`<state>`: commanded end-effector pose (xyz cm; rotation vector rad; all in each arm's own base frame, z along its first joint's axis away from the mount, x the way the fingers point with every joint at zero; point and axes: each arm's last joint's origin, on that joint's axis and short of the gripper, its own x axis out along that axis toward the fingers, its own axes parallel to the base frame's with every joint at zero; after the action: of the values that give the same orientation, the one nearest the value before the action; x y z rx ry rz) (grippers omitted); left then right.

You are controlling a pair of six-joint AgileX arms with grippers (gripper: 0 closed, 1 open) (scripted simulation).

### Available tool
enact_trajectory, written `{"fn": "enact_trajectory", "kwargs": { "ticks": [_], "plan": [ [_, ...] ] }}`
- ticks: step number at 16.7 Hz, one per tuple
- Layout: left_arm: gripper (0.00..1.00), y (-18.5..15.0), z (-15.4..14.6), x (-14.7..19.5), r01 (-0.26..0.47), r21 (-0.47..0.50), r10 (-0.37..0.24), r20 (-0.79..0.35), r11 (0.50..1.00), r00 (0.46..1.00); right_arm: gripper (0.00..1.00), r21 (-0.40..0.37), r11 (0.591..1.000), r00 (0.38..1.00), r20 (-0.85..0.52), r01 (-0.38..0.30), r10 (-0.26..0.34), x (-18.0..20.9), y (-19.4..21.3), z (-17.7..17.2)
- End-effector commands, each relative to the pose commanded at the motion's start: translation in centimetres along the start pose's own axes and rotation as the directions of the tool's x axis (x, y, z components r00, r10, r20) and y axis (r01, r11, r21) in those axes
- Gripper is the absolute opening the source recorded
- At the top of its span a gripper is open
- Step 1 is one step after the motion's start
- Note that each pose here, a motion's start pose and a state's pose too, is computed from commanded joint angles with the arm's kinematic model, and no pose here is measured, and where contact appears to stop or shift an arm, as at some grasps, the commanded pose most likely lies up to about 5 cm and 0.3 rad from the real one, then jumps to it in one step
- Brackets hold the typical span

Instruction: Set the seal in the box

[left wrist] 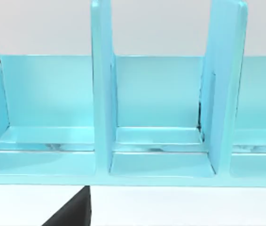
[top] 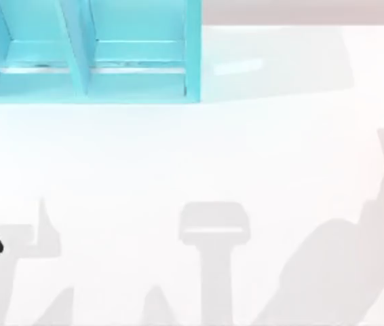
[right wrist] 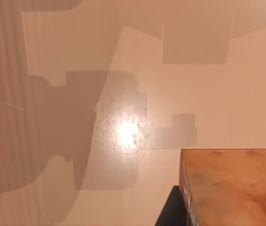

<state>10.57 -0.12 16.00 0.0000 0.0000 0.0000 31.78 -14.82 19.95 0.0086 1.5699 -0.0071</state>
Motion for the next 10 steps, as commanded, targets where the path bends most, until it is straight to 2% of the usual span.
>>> {"fn": "enact_trajectory", "kwargs": {
  "ticks": [10],
  "plan": [
    [1.0, 0.0, 0.0, 0.0, 0.0, 0.0, 0.0, 0.0, 1.0, 1.0, 0.83, 0.0, 1.0, 1.0, 0.0, 0.0, 0.0, 0.0, 0.0, 0.0]
  ]
}}
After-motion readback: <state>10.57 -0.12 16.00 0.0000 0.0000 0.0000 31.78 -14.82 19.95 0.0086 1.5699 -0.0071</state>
